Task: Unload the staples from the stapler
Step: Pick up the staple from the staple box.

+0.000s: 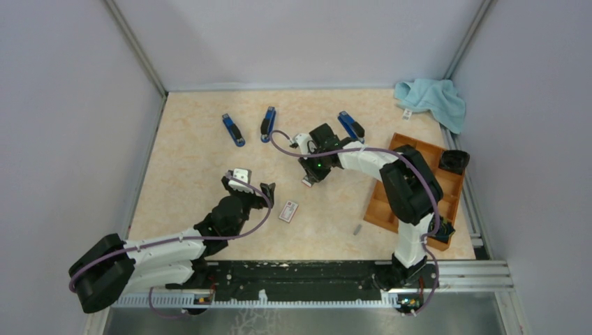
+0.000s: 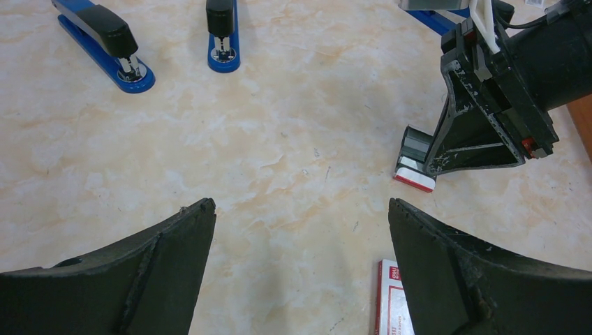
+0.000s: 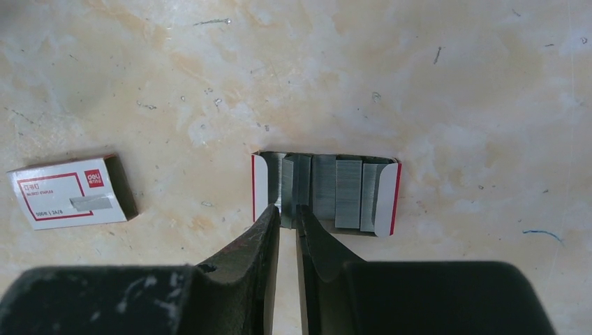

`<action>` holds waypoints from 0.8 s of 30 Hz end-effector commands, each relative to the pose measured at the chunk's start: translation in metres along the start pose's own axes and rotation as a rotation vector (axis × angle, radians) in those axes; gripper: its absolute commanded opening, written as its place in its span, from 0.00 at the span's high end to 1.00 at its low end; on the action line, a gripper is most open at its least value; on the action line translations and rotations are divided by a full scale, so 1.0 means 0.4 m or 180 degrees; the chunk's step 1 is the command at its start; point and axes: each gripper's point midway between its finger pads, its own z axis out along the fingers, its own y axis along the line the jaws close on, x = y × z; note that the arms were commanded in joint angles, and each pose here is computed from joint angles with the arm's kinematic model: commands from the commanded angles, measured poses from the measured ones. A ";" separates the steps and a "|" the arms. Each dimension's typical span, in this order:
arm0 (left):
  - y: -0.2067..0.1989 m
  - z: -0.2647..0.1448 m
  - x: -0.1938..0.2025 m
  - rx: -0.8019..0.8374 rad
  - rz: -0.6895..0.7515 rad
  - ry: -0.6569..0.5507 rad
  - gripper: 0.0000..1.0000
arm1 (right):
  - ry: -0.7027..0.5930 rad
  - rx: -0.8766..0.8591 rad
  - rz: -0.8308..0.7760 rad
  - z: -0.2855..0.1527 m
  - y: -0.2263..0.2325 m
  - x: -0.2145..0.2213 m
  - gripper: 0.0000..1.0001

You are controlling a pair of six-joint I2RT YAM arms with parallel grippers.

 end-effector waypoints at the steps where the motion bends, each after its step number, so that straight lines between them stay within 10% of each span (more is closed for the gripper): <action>1: 0.002 0.002 -0.016 -0.0019 -0.0061 -0.0072 0.01 | -0.0168 -0.0041 0.0000 -0.020 0.003 -0.048 0.85; 24: 0.003 0.002 -0.015 -0.0019 -0.0064 -0.0073 0.01 | -0.0163 -0.0084 0.0008 -0.019 0.005 -0.048 1.00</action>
